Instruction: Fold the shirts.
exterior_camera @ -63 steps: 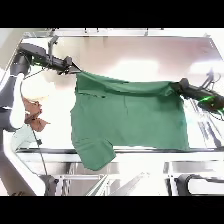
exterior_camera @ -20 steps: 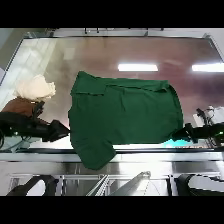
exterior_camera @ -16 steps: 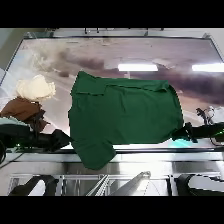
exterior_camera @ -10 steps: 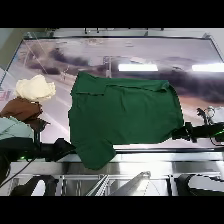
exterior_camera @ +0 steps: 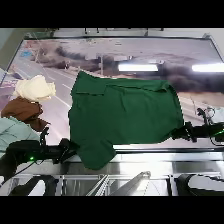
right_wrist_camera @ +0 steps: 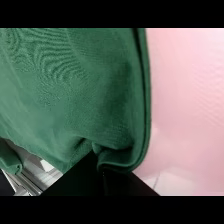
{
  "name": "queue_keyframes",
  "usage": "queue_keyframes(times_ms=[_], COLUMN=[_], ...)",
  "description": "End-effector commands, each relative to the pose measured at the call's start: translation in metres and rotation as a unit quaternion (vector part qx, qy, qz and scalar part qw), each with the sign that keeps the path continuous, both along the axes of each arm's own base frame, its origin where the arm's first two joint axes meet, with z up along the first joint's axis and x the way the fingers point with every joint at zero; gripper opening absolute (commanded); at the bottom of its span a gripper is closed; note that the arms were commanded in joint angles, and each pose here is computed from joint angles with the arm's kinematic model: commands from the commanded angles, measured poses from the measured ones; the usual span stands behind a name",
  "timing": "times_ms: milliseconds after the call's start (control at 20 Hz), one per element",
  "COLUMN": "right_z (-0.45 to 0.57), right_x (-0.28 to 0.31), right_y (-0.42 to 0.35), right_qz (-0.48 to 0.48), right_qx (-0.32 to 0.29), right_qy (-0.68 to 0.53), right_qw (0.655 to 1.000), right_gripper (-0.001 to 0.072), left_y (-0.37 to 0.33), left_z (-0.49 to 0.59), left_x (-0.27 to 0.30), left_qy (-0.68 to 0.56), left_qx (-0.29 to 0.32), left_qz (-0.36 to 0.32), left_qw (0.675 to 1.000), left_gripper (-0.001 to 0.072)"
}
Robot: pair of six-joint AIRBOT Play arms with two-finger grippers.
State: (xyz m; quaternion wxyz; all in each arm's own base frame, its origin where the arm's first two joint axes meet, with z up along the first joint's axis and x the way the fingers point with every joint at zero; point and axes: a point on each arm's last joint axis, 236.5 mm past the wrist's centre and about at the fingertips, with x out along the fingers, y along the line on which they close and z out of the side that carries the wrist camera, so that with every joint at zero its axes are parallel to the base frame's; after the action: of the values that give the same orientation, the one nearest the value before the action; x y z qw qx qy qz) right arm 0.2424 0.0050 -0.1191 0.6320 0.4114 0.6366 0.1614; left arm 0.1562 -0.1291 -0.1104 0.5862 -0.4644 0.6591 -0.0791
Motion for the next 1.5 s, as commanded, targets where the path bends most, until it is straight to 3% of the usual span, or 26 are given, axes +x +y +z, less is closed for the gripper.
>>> queue_keyframes(times_ms=[0, 100, 250, 400, 550, 650, 750, 800, 900, 950, 1050, 1150, 1250, 1450], right_z=[0.002, 0.003, 0.016, 0.056, 0.166, 0.281, 0.41, 0.47, 0.557, 0.589, 0.642, 0.666, 0.66, 0.588], right_x=[0.002, 0.002, 0.001, 0.023, 0.075, 0.091, 0.075, 0.055, 0.018, 0.001, -0.031, -0.042, -0.036, 0.017], right_y=[0.001, 0.002, 0.012, 0.026, 0.032, 0.03, 0.031, 0.035, 0.045, 0.05, 0.054, 0.049, 0.044, 0.023], right_qz=[-0.001, -0.001, 0.001, -0.023, -0.051, -0.061, -0.066, -0.066, -0.082, -0.095, -0.14, -0.179, -0.182, -0.155], right_qx=[0.004, 0.008, 0.038, 0.098, 0.179, 0.217, 0.218, 0.191, 0.094, 0.034, -0.063, -0.15, -0.195, -0.197], right_qy=[-0.003, -0.003, -0.005, -0.055, -0.245, -0.414, -0.585, -0.665, -0.768, -0.806, -0.849, -0.855, -0.841, -0.75], right_qw=[1.0, 1.0, 0.999, 0.993, 0.951, 0.882, 0.778, 0.719, 0.628, 0.584, 0.506, 0.464, 0.47, 0.612], right_gripper=[0.002, 0.002, 0.002, 0.0019, 0.0019, 0.002, 0.002, 0.002, 0.002, 0.0019, 0.0019, 0.0019, 0.0019, 0.0019], left_y=[0.001, -0.002, -0.014, -0.011, -0.01, 0.003, 0.021, 0.028, 0.038, 0.038, 0.035, 0.025, 0.012, 0.007], left_z=[-0.016, -0.02, 0.004, 0.071, 0.209, 0.318, 0.432, 0.481, 0.566, 0.593, 0.631, 0.652, 0.648, 0.594], left_x=[0.024, 0.022, 0.031, 0.086, 0.126, 0.135, 0.126, 0.115, 0.087, 0.077, 0.065, 0.059, 0.061, 0.112], left_qy=[-0.024, -0.004, -0.029, -0.148, -0.347, -0.477, -0.598, -0.645, -0.713, -0.728, -0.748, -0.763, -0.761, -0.708], left_qx=[-0.009, -0.021, -0.071, -0.085, -0.075, -0.013, 0.075, 0.123, 0.22, 0.253, 0.286, 0.284, 0.251, 0.149], left_qz=[0.034, 0.024, -0.028, -0.046, -0.095, -0.1, -0.075, -0.061, -0.033, -0.025, -0.019, -0.043, -0.091, -0.154], left_qw=[0.999, 0.999, 0.997, 0.984, 0.93, 0.873, 0.795, 0.751, 0.665, 0.637, 0.599, 0.579, 0.591, 0.672], left_gripper=[0.0564, 0.0027, 0.0018, 0.0018, 0.0018, 0.0018, 0.0018, 0.0019, 0.0019, 0.0019, 0.0019, 0.0019, 0.0019, 0.0019])
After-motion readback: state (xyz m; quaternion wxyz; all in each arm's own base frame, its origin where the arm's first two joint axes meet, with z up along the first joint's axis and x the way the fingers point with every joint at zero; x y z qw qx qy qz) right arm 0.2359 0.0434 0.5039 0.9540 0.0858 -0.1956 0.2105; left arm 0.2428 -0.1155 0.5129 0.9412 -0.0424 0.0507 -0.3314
